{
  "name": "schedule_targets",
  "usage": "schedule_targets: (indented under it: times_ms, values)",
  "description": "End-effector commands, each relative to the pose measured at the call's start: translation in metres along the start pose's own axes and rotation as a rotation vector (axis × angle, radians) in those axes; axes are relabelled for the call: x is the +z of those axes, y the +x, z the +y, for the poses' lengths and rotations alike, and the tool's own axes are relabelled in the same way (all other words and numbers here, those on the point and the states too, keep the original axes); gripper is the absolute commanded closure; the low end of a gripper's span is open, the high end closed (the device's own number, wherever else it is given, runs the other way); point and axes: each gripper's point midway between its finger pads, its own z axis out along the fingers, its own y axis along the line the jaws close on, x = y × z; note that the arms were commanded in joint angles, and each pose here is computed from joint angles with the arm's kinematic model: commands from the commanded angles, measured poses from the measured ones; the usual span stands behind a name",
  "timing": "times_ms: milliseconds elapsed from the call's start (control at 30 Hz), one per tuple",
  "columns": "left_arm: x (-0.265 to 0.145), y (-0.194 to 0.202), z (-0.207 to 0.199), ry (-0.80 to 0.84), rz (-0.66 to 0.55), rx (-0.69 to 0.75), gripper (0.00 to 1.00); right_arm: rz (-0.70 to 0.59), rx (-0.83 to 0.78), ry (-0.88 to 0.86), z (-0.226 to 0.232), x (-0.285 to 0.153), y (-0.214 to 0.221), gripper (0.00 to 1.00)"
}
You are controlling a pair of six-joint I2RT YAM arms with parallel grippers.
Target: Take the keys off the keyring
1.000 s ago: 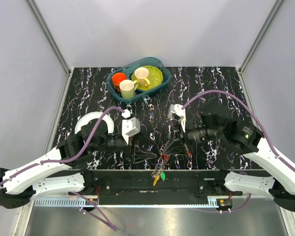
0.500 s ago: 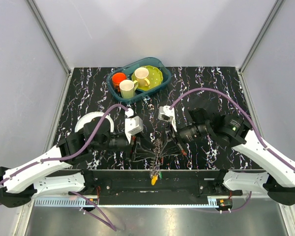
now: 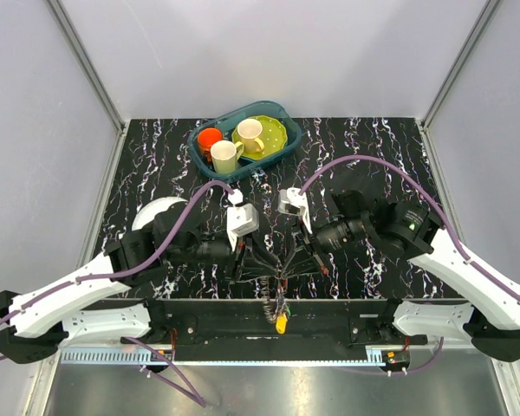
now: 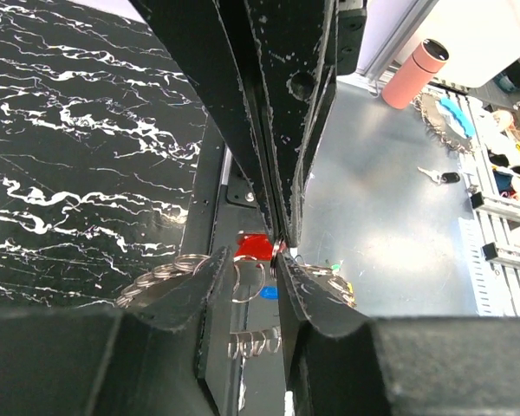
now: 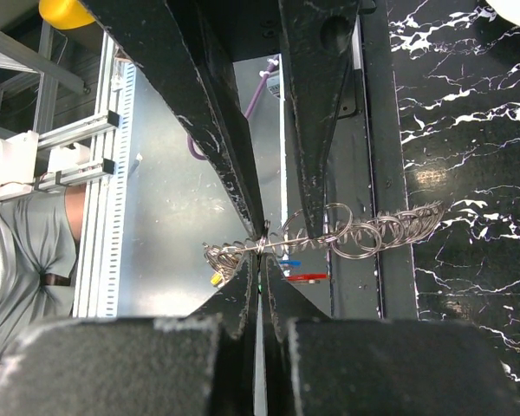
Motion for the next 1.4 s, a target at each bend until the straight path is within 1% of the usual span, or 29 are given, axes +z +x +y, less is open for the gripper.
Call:
schedule_targets:
  times_ms: [0, 133, 167, 267, 300, 400, 433, 500, 533, 567, 600, 633, 667, 700, 733, 767, 800, 833, 1000, 1067, 1100, 1133, 1200, 1233, 1367]
  values:
    - [0.001, -0.015, -0.014, 0.074, -0.017, 0.003, 0.73, -0.089, -0.101, -0.052, 0.017, -0.008, -0.021, 1.00]
    - [0.005, -0.011, -0.019, 0.113, 0.005, -0.009, 0.78, -0.092, -0.103, -0.056, 0.017, -0.007, -0.020, 1.00]
    - [0.005, -0.011, -0.020, 0.120, 0.007, -0.008, 0.83, -0.096, -0.106, -0.056, 0.017, -0.007, -0.021, 1.00]
    - [0.005, -0.012, -0.023, 0.144, 0.007, 0.001, 0.94, -0.103, -0.109, -0.055, 0.017, -0.007, -0.022, 1.00]
    - [0.003, -0.012, -0.027, 0.165, 0.008, 0.010, 1.00, -0.103, -0.106, -0.054, 0.017, -0.007, -0.021, 1.00]
    - [0.002, -0.014, -0.029, 0.175, -0.020, 0.026, 1.00, -0.120, -0.100, -0.029, 0.013, -0.007, -0.024, 1.00]
    - [0.002, -0.018, -0.029, 0.173, -0.043, 0.037, 1.00, -0.145, -0.103, -0.012, 0.012, -0.008, -0.029, 1.00]
    - [0.000, -0.016, -0.024, 0.142, -0.073, 0.046, 1.00, -0.179, -0.087, 0.028, 0.007, -0.009, -0.030, 0.89]
    - [-0.001, -0.022, -0.023, 0.134, -0.111, 0.063, 1.00, -0.227, -0.108, 0.037, 0.006, -0.011, -0.039, 0.84]
    - [-0.006, -0.027, -0.020, 0.106, -0.144, 0.071, 1.00, -0.258, -0.101, 0.050, 0.007, -0.014, -0.035, 0.76]
    - [-0.007, -0.027, -0.017, 0.091, -0.156, 0.067, 1.00, -0.297, -0.112, 0.079, 0.003, -0.017, -0.037, 0.72]
    - [-0.008, -0.030, -0.016, 0.083, -0.174, 0.069, 1.00, -0.370, -0.158, 0.085, 0.006, -0.023, -0.049, 0.68]
    - [-0.011, -0.033, -0.016, 0.074, -0.190, 0.072, 1.00, -0.411, -0.162, 0.098, 0.007, -0.028, -0.043, 0.64]
    - [-0.011, -0.035, -0.016, 0.074, -0.200, 0.070, 1.00, -0.454, -0.175, 0.117, 0.006, -0.032, -0.045, 0.62]
    - [-0.013, -0.040, -0.017, 0.075, -0.217, 0.077, 1.00, -0.546, -0.239, 0.107, 0.019, -0.046, -0.056, 0.60]
    - [-0.014, -0.043, -0.018, 0.073, -0.227, 0.078, 1.00, -0.556, -0.233, 0.106, 0.014, -0.043, -0.048, 0.58]
    - [-0.013, -0.044, -0.017, 0.072, -0.230, 0.078, 1.00, -0.580, -0.255, 0.095, 0.017, -0.045, -0.047, 0.53]
    - [-0.014, -0.047, -0.019, 0.078, -0.243, 0.087, 1.00, -0.631, -0.300, 0.081, 0.026, -0.053, -0.051, 0.51]
    - [-0.014, -0.051, -0.025, 0.117, -0.279, 0.104, 1.00, -0.635, -0.430, 0.138, 0.012, -0.049, -0.034, 0.50]
    - [-0.018, -0.060, -0.029, 0.132, -0.336, 0.133, 1.00, -0.635, -0.479, 0.154, 0.009, -0.048, -0.033, 0.50]
    - [-0.017, -0.055, -0.028, 0.132, -0.338, 0.125, 1.00, -0.632, -0.487, 0.138, 0.011, -0.047, -0.032, 0.49]
    - [-0.024, -0.066, -0.033, 0.142, -0.401, 0.157, 1.00, -0.640, -0.502, 0.126, 0.014, -0.047, -0.035, 0.48]
    - [-0.027, -0.066, -0.031, 0.132, -0.440, 0.165, 1.00, -0.638, -0.562, 0.104, 0.019, -0.047, -0.037, 0.48]
    - [-0.034, -0.076, -0.035, 0.137, -0.491, 0.187, 1.00, -0.638, -0.574, 0.100, 0.019, -0.046, -0.037, 0.48]
    - [-0.042, -0.088, -0.033, 0.110, -0.572, 0.195, 1.00, -0.662, -0.643, 0.103, 0.022, -0.048, -0.047, 0.47]
